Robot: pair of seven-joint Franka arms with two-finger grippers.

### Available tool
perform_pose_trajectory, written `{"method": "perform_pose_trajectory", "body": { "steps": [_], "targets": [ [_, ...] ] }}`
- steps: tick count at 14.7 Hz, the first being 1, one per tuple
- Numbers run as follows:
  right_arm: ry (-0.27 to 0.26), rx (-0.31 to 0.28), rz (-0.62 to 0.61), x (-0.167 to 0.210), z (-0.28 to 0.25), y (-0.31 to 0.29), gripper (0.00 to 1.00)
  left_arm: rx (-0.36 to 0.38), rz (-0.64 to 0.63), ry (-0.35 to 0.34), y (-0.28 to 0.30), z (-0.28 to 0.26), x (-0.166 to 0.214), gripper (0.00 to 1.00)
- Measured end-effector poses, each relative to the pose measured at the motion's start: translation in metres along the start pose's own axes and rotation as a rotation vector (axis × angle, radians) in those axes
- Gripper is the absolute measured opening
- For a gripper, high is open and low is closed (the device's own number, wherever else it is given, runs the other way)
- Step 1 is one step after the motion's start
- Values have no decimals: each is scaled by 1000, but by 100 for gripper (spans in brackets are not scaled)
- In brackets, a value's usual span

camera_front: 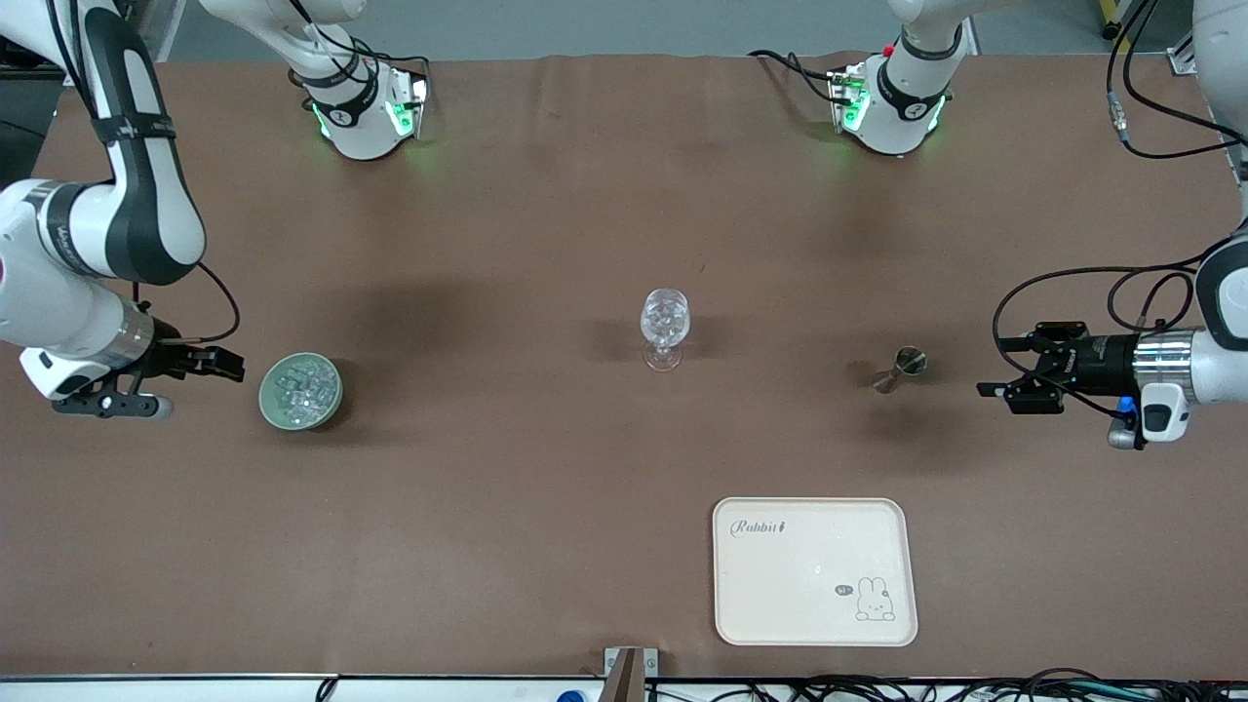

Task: Pour wine and add ice with both arms
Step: 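Grasp an ice cube with the right gripper while the left gripper grasps the jigger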

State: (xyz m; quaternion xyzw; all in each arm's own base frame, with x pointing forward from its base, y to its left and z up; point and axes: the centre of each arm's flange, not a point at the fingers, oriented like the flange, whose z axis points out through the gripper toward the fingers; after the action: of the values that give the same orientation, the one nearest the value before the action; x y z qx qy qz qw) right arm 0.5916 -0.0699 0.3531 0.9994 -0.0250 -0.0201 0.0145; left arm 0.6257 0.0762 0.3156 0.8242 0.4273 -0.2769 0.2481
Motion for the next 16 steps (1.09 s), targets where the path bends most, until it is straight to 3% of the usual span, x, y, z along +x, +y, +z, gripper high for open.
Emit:
{"method": "perform_pose_trajectory", "body": {
  "steps": [5,16],
  "targets": [
    [21,0,0,-9,43,-2,90,-71,-180,-121,-13,42,42,93],
    [53,15,10,3,90,-37,90,-100,-319,-217,-42,106,95,82]
  ]
}}
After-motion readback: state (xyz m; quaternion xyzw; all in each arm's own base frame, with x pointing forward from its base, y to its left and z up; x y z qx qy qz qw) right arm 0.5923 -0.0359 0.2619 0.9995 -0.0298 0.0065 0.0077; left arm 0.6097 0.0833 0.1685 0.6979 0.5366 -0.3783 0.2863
